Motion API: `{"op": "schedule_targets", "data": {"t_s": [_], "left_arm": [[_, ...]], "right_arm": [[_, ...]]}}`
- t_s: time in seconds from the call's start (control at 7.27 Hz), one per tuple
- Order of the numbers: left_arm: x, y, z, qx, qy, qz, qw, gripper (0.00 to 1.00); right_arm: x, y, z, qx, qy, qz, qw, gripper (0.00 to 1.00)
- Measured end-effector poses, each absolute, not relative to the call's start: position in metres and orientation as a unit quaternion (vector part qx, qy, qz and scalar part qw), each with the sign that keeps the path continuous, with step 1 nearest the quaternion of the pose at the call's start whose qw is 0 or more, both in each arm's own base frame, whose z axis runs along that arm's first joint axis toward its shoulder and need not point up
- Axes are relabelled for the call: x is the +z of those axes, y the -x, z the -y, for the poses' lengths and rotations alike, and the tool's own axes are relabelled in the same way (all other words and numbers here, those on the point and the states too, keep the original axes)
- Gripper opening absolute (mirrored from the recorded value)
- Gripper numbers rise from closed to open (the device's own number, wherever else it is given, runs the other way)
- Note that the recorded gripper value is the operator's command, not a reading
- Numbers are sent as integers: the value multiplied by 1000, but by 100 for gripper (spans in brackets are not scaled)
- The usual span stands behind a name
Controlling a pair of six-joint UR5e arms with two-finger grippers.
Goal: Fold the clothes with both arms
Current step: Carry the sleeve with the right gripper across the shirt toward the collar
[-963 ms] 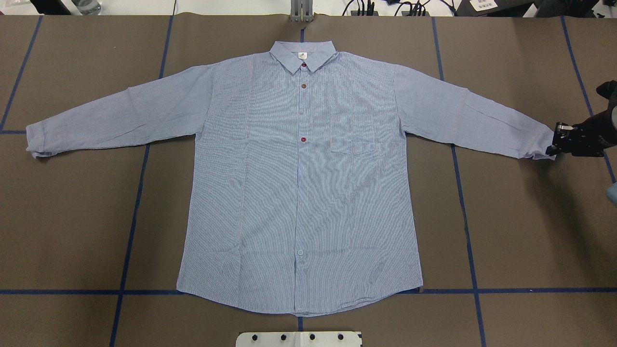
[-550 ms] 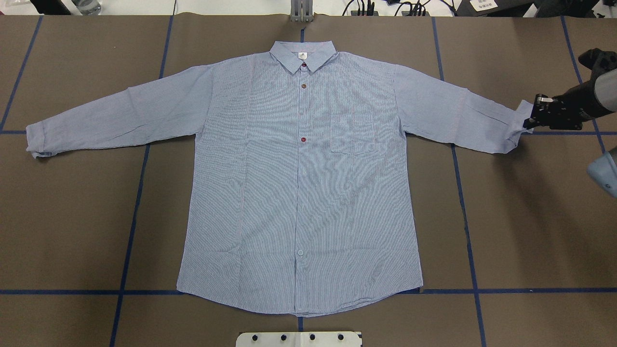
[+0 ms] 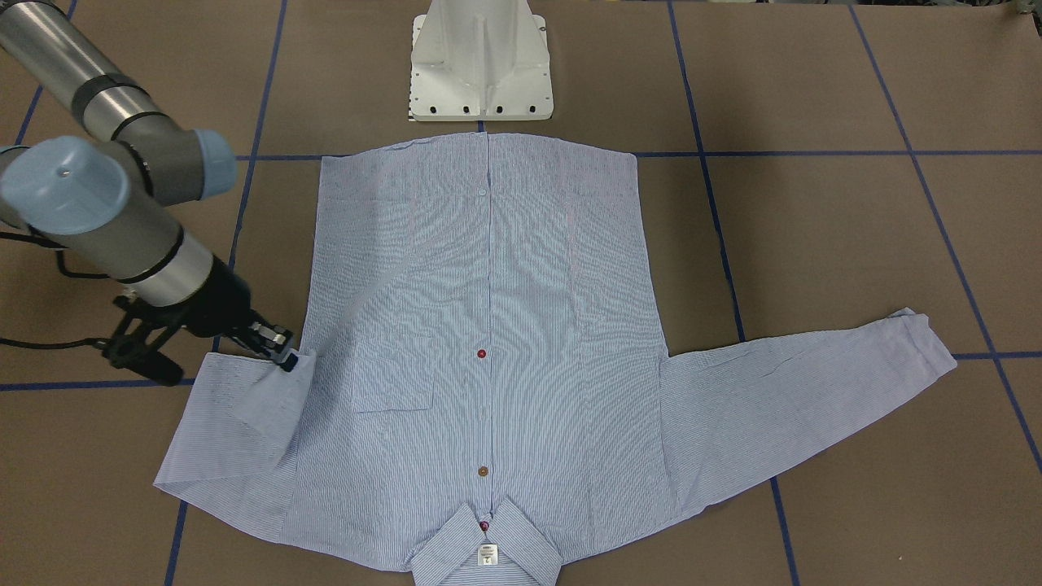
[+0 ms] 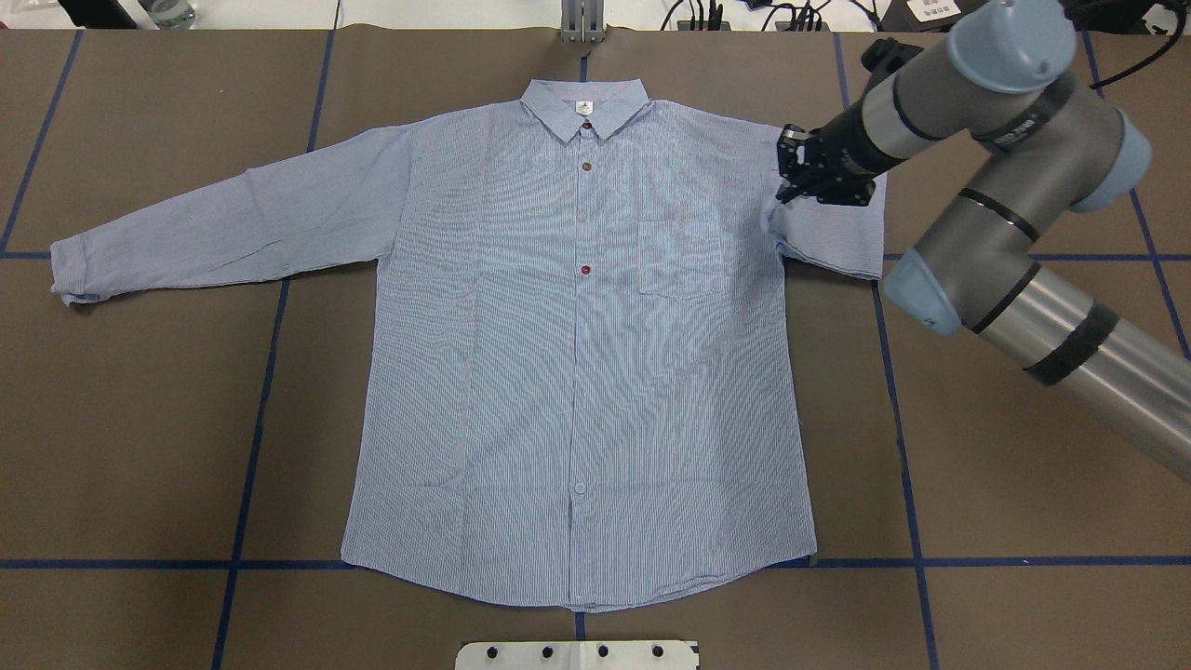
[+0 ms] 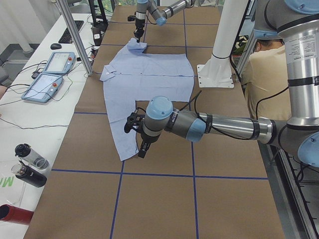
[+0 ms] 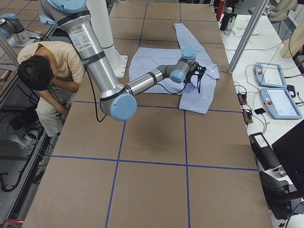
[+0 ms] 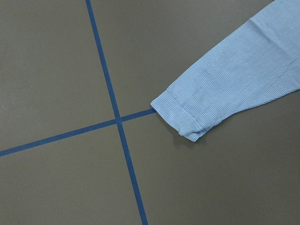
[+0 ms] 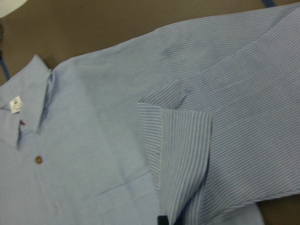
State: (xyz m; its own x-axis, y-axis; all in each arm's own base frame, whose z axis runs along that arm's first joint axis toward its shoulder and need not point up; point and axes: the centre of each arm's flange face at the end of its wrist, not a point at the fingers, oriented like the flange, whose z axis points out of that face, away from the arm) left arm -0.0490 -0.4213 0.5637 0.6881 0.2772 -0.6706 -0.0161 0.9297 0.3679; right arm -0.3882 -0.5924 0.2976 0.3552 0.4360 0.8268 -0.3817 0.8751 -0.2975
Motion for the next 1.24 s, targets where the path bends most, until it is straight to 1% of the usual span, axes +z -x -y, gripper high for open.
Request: {"op": "schedule_targets", "data": {"t_s": [0.28,0.55,0.83,1.24], "left_arm": [[563,49,421,81,-169,-386,903,99],[563,49,421,82,-170,-386,903,99],[563,49,421,82,-170,-386,903,99],[562,49,421,82,-171,-386,903,99]], "right_arm": [[218,453,598,260,14,520,813,0],[166,500,609,261,-1,523,812,0],[137,529,608,258,-14,523,812,0],[115,553,606,255,-19,522,814,0]]}}
